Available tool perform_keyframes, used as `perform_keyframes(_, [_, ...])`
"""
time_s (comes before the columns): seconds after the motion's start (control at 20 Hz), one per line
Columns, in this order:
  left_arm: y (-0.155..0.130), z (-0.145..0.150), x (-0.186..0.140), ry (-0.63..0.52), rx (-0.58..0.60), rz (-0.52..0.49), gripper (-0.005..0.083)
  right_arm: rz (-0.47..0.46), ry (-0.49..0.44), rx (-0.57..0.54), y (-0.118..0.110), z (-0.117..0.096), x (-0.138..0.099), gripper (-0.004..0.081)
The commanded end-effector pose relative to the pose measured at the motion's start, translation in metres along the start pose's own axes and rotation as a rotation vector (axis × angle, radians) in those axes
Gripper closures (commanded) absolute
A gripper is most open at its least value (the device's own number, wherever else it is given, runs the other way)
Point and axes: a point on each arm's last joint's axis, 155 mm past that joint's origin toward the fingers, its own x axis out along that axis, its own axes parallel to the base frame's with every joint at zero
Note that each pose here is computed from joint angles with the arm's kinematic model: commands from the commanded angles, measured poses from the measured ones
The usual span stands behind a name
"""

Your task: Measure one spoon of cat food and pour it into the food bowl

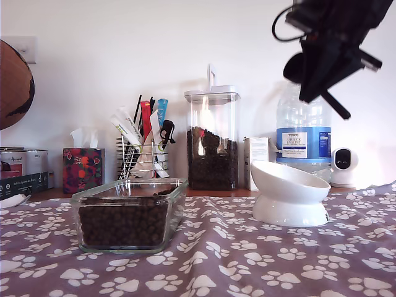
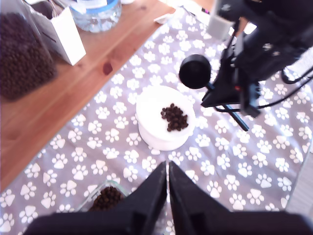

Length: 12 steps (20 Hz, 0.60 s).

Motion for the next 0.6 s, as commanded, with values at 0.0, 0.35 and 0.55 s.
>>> perform_keyframes(0.0, [-0.003,0.005,-0.006,-0.029,0.010,-0.003,0.0794,-0.002,-0.097,-0.044,0.011,0.013,-0.029,0.0781])
perform_keyframes(0.35, [0.011,-0.016,0.048,0.006,-0.002,-0.003,0.0794,-0.028,-0.272,-0.106,0.025,0.036,-0.075,0.0781])
perform_keyframes(0.55, [0.020,-0.036,0.092,0.004,-0.001,-0.002,0.0794,-0.063,-0.330,-0.132,0.022,0.049,-0.076,0.0781])
